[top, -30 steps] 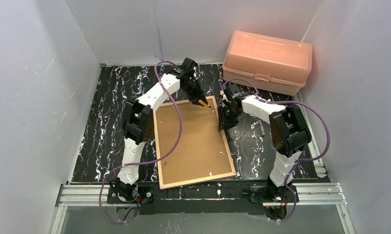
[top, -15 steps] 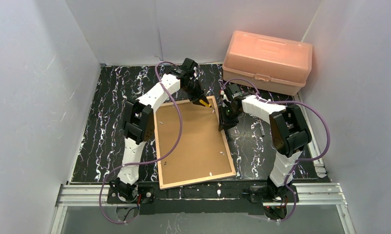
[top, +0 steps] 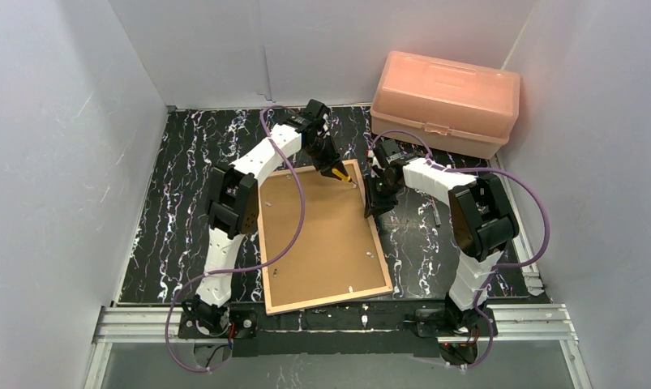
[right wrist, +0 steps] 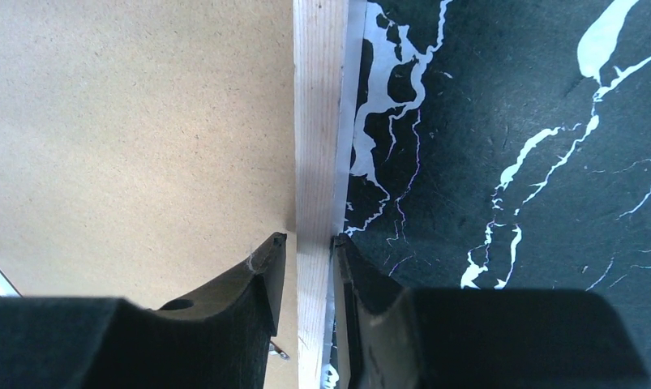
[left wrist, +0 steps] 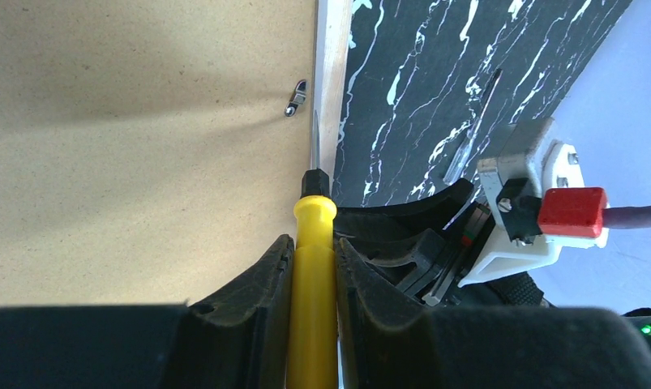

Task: Take the photo out of the frame
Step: Release the photo frame item from the photo frame.

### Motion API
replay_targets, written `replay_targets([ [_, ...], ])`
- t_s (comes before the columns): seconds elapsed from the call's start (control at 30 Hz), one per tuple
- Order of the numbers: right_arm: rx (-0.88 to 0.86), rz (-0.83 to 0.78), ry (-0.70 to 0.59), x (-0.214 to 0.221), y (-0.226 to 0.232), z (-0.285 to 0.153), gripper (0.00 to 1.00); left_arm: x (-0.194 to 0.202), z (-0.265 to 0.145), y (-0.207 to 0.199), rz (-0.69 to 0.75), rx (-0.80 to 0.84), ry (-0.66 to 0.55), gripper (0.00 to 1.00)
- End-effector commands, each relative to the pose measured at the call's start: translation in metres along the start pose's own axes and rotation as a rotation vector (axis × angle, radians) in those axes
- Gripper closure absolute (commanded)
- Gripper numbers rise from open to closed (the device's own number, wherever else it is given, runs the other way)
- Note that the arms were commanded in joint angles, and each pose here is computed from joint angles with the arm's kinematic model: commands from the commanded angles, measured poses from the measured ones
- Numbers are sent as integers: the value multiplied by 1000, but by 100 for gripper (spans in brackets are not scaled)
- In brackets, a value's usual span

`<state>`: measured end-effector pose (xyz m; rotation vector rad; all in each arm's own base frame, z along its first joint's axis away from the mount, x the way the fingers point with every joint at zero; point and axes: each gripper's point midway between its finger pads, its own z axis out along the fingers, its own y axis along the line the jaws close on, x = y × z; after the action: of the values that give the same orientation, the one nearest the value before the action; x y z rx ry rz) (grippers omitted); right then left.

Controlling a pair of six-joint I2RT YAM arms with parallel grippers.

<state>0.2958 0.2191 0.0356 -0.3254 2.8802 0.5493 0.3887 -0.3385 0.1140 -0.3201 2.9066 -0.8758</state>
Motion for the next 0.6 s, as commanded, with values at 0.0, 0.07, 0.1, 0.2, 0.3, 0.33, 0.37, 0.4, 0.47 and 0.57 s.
replay_targets([
  [0.0, -18, 6, -40, -7, 6, -11, 65, 7, -10, -1, 24, 5, 8, 100],
  [0.07, -19, 8, -41, -6, 6, -11, 65, 8, -9, 0, 23, 1, 13, 100],
  [0.1, -19, 9, -39, -6, 6, -10, 65, 8, -8, 1, 24, 0, 13, 100],
  [0.2, -19, 9, -40, -6, 6, -11, 65, 7, -7, 1, 24, -2, 13, 100],
  [0.3, -18, 9, -39, -6, 6, -11, 65, 6, -5, 1, 24, -2, 14, 100],
  [0.33, -18, 8, -39, -6, 6, -11, 66, 6, -5, 1, 24, 0, 15, 100],
  [0.37, -18, 9, -36, -6, 6, -10, 66, 6, -3, 1, 24, -1, 17, 100],
  [0.4, -18, 9, -39, -7, 6, -10, 66, 6, -3, 0, 25, 2, 18, 100],
  [0.47, -18, 8, -39, -8, 6, -10, 66, 5, -2, 0, 25, 4, 19, 100],
  [0.57, -18, 7, -35, -7, 6, -9, 66, 4, -1, 0, 26, 4, 17, 100],
])
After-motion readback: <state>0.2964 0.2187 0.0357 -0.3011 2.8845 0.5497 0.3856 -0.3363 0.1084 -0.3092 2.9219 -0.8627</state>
